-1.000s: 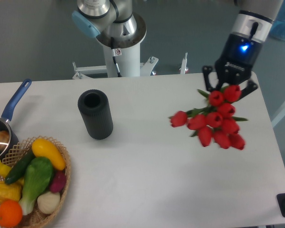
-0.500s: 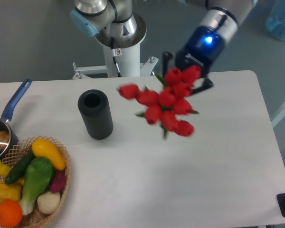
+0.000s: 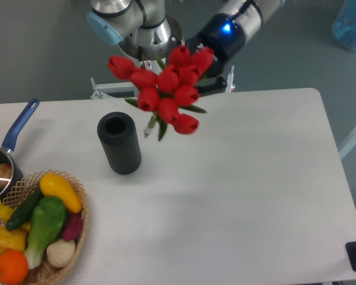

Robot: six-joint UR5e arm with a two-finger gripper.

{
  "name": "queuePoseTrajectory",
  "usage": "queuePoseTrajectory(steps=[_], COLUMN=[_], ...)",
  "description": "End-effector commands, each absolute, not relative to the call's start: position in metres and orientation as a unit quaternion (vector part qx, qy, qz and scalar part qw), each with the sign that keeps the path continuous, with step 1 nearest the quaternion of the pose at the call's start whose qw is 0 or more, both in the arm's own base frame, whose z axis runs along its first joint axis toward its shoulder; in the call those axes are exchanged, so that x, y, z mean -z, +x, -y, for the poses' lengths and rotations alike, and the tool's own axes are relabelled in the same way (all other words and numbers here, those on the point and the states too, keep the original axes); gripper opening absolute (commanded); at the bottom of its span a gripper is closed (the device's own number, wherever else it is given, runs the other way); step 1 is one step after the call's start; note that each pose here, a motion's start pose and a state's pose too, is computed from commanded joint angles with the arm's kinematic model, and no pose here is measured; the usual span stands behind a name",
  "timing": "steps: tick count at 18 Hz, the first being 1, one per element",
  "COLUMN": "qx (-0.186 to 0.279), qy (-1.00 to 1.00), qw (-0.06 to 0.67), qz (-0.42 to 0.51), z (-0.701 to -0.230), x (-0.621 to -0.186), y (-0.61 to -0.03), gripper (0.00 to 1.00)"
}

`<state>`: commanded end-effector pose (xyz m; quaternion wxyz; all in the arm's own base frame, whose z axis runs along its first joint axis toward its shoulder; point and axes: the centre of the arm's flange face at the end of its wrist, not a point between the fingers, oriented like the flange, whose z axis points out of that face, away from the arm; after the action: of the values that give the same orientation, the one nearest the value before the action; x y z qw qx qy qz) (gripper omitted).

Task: Insert the flowers into the vase
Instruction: 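Lower the tulip stems into the black vase opening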

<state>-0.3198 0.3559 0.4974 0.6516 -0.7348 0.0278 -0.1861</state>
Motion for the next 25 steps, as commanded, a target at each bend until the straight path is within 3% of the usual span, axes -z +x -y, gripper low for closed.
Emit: queuePoseTrajectory(steps=[9, 25], qx=[0.163, 0.166], qy=[-0.733, -0.750], qw=[0.657, 0.636], qz=[-0.067, -0.066], z=[-0.342, -0.341], x=[-0.487, -0.445], y=[-0.258, -0.250], gripper=[0.00, 0.00])
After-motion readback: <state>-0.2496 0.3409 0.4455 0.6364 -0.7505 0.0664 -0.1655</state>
